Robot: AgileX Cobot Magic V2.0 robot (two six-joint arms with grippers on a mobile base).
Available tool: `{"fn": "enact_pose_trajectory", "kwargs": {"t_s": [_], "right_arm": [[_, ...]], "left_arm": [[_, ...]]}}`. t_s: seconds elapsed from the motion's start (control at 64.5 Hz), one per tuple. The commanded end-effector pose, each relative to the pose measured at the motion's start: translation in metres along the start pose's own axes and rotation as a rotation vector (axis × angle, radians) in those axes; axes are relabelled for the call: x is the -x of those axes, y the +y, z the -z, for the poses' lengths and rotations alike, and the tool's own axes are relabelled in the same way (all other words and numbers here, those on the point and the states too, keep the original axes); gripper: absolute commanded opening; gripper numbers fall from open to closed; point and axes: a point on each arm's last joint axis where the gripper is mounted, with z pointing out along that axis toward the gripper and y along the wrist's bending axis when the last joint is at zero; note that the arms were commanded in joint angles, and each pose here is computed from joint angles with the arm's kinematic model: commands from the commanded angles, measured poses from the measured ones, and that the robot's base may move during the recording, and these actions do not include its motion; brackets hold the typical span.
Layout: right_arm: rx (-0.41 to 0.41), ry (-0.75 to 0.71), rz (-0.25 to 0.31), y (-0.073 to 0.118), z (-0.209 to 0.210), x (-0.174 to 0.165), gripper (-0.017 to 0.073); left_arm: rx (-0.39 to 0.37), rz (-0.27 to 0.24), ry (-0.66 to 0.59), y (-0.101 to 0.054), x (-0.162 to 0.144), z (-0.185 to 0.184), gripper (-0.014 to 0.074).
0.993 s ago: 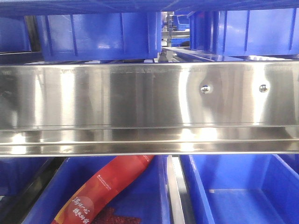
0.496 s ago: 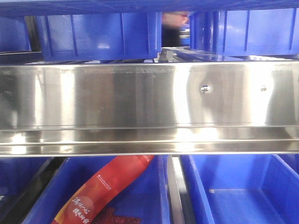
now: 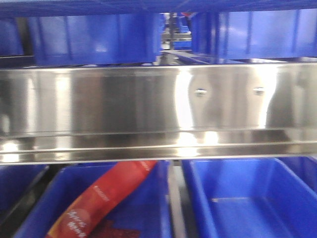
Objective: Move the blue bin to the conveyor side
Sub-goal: 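Hold the bin with both grippers while the base turns and drives away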
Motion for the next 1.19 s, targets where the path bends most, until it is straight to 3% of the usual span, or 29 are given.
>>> {"fn": "enact_pose_trajectory", "kwargs": {"t_s": [0.0,1.179], "right_arm": [[-0.025,-0.126,0.041,0.0001,0.0134,0.0075,-0.0064],[-0.025,-0.126,0.041,0.0001,0.0134,0.0075,-0.0064]], "left_arm": [[0.004,-0.02,-0.123,0.002,0.0079,0.0127,0.0002],[0.006,-0.021,-0.123,0.0021,0.0079,0.0127,0.0002]]}}
